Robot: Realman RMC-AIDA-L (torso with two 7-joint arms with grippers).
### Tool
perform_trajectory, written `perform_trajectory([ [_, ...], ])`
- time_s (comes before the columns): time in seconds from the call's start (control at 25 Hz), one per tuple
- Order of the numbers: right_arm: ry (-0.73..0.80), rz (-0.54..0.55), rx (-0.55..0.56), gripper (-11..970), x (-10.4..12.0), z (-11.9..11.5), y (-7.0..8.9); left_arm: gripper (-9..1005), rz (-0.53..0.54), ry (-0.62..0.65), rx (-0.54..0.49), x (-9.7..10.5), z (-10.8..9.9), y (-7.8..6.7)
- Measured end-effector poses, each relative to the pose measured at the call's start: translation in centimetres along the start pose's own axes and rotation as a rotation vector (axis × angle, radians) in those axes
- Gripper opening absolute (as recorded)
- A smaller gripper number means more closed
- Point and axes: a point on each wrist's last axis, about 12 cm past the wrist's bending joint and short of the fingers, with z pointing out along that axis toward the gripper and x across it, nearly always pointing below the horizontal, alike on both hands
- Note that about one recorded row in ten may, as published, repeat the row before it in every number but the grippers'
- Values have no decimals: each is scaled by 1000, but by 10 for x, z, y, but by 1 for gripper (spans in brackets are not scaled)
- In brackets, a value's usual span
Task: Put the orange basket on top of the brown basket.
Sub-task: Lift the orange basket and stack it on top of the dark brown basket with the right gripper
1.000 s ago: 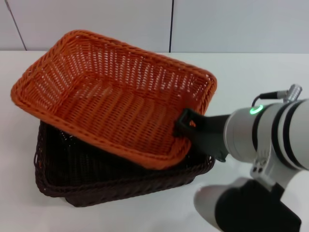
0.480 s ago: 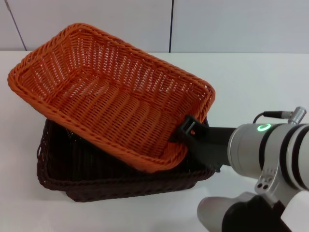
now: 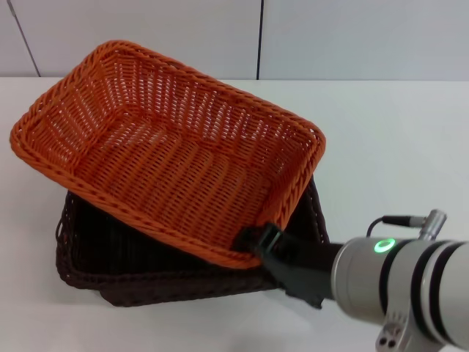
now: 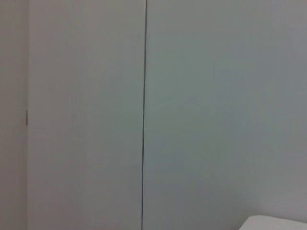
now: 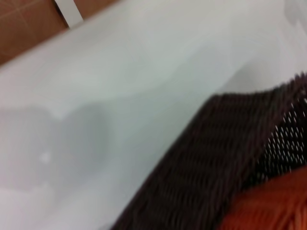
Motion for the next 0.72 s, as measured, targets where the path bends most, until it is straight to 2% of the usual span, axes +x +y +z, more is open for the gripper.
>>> perform_trajectory([
  [0.16, -42, -25, 26, 543, -16, 1, -2, 618, 14, 5, 6, 0, 2, -1],
  [0.28, -50, -30, 53, 647, -19, 2, -5, 618, 18, 6, 9, 0, 3, -1],
  [0.72, -22, 29, 146, 647, -14, 0, -8, 618, 28, 17, 10, 2, 1, 1],
])
